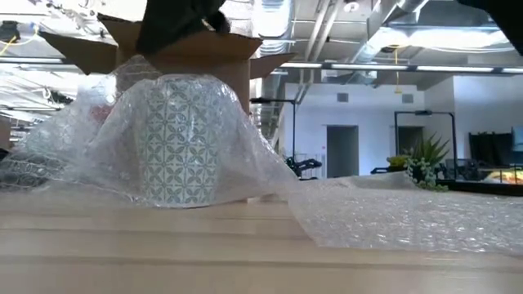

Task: Wrap mug
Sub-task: Wrap the green patterned mug with the bubble wrap

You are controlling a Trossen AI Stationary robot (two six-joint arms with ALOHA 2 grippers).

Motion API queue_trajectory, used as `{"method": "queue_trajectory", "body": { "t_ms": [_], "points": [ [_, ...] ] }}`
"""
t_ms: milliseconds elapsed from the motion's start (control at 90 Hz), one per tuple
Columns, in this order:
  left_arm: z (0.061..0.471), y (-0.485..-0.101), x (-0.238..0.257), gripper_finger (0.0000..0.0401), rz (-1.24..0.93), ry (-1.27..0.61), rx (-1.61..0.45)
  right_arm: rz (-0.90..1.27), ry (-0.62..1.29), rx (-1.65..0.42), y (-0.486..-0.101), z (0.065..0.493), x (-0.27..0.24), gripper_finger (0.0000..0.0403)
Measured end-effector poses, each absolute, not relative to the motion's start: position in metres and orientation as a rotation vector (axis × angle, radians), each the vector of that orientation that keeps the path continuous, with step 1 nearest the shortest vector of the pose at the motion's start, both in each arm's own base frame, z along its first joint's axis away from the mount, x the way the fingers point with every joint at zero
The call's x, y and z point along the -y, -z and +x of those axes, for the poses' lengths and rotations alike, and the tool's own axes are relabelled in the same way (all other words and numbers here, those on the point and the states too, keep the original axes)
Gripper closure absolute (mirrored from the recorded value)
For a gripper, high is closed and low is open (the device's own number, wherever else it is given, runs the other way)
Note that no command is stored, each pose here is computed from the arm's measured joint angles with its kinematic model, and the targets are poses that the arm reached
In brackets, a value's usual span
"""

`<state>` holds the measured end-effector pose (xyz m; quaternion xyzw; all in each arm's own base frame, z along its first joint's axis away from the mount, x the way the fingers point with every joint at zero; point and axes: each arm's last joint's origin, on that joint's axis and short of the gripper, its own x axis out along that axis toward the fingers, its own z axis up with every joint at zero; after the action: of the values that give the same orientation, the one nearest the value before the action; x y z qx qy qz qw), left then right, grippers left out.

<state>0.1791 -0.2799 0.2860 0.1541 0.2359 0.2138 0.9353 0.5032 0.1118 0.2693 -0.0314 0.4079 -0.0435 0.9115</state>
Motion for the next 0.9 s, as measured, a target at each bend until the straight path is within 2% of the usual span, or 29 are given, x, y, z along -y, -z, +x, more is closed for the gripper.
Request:
{"method": "queue_trajectory", "body": {
  "t_ms": [244,356,533,667,789,900],
  "points": [
    [0.179,-0.286,0.280,0.0401,0.310,-0.437,-0.481,-0.065,0.048,-0.995,-0.260,0.491,-0.117,0.0403],
    [0.179,-0.286,0.280,0.0401,0.305,-0.438,-0.479,-0.068,0.058,-1.037,-0.244,0.494,-0.118,0.0403],
    [0.179,-0.286,0.280,0.0401,0.307,-0.437,-0.480,-0.057,0.032,-1.132,-0.198,0.506,-0.117,0.0403],
    [0.180,-0.286,0.280,0.0401,0.310,-0.439,-0.481,-0.024,-0.024,-1.168,-0.183,0.510,-0.117,0.0403],
    [0.180,-0.286,0.280,0.0401,0.308,-0.439,-0.483,-0.026,-0.031,-1.180,-0.183,0.509,-0.118,0.0403],
    [0.180,-0.286,0.280,0.0401,0.305,-0.438,-0.485,-0.031,-0.043,-1.159,-0.198,0.506,-0.121,0.0403]
  ]
}}
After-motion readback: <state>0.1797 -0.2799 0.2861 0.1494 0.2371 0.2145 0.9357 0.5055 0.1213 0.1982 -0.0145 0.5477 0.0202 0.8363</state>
